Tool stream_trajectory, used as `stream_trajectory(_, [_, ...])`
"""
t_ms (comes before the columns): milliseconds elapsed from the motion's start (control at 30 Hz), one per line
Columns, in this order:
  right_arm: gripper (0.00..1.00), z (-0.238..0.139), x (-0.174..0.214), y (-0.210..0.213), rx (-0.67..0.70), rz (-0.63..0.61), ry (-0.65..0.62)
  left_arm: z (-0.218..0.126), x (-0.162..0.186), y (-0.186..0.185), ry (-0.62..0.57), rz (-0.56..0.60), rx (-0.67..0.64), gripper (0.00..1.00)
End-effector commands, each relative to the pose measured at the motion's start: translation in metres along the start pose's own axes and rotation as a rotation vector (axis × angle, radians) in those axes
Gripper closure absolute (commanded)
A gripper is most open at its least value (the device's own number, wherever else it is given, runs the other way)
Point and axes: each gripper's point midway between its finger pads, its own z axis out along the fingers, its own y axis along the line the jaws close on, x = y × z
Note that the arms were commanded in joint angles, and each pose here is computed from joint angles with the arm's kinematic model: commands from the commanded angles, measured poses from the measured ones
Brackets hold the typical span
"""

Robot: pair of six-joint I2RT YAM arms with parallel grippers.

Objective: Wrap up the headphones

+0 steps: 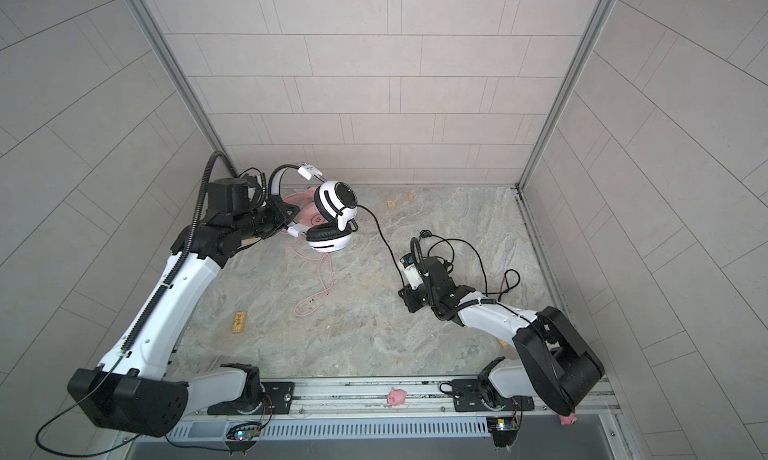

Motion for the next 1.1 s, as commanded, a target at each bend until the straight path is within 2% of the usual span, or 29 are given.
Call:
stream_trajectory(0, [0.92,-0.009,0.004,-0.009,0.077,-0.01,0.009,-0.008,-0.018,-0.023,-0.076,-0.06,0.098,1.0])
stream_trajectory(267, [0.93,-0.008,0.011,-0.001,0.12,-0.028,0.069,-0.01,-0.027,-0.017,-0.175,-0.174,0.121,1.0])
stream_trajectory(400, [0.93,-0.007,0.007,0.006,0.125,-0.052,0.084,-0.008,-0.021,-0.018,-0.16,-0.145,0.12,1.0])
stream_trajectory(433, [0.93,-0.01,-0.002,0.004,0.146,-0.065,0.071,-0.006,-0.016,-0.024,-0.132,-0.086,0.125,1.0])
stream_trajectory(567, [0.94,-0.037,-0.036,-0.012,0.286,-0.157,0.033,0.005,0.023,-0.022,0.028,0.168,-0.003,1.0])
stream_trajectory(633, [0.94,-0.055,-0.059,-0.018,0.345,-0.185,0.006,0.013,0.041,-0.014,0.102,0.236,-0.045,1.0])
stream_trajectory(733, [0.95,-0.084,-0.095,-0.026,0.374,-0.155,-0.078,0.024,0.066,-0.002,0.212,0.28,-0.062,1.0])
stream_trajectory(900, [0.97,-0.122,-0.14,-0.044,0.434,-0.096,-0.197,0.035,0.109,-0.002,0.407,0.319,-0.001,1.0])
stream_trajectory(967, [0.97,-0.131,-0.156,-0.056,0.443,-0.058,-0.227,0.037,0.125,-0.005,0.468,0.347,0.009,1.0])
stream_trajectory(1067, [0.97,-0.125,-0.17,-0.068,0.398,0.003,-0.229,0.036,0.148,-0.02,0.55,0.366,0.081,1.0])
